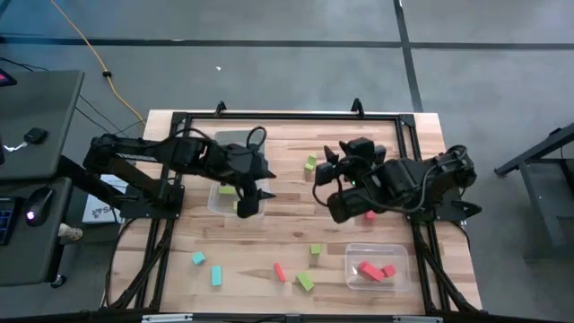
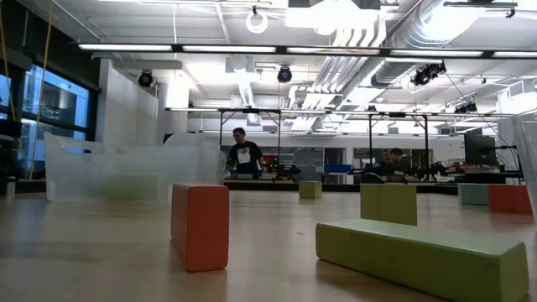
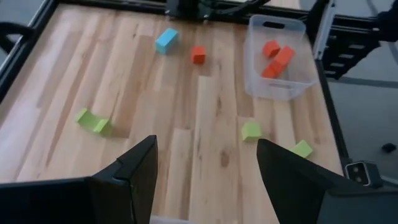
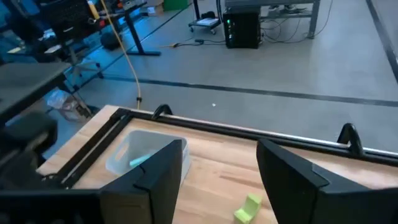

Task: Sort & place blocks by color
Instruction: Put the blue block into the gray bin

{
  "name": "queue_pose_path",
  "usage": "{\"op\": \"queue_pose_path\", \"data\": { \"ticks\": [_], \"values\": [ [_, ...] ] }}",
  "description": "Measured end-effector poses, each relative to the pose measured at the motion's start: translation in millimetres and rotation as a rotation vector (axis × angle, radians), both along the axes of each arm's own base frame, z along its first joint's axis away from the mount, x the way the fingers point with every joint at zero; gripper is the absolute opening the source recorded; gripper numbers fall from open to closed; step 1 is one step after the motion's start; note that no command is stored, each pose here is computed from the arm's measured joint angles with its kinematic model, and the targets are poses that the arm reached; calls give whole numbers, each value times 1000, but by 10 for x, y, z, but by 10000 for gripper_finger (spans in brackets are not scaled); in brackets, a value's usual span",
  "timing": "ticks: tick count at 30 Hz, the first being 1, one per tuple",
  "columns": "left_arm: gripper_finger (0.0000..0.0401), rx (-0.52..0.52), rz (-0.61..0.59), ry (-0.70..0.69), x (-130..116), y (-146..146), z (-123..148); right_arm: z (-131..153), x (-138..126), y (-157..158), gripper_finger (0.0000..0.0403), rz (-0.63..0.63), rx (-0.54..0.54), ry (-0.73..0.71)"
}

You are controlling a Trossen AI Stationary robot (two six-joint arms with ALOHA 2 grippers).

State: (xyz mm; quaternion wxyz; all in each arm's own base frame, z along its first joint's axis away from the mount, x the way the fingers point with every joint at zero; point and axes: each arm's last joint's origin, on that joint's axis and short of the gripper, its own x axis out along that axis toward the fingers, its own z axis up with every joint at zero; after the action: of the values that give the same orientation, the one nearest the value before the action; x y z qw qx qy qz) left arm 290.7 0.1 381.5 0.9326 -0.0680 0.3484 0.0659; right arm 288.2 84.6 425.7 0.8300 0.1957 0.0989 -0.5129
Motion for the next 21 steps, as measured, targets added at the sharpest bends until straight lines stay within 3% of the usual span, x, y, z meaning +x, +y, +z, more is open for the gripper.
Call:
{"op": "queue_pose_path", "data": {
  "ticks": [8, 21],
  "values": [
    [225, -17, -33, -1, 244, -155, -254, 27, 37, -154, 197, 18, 9, 107],
    [225, -31, -62, 197, 632, -456, -870, -26, 95, -356, 197, 133, 121, 331]
  ]
}}
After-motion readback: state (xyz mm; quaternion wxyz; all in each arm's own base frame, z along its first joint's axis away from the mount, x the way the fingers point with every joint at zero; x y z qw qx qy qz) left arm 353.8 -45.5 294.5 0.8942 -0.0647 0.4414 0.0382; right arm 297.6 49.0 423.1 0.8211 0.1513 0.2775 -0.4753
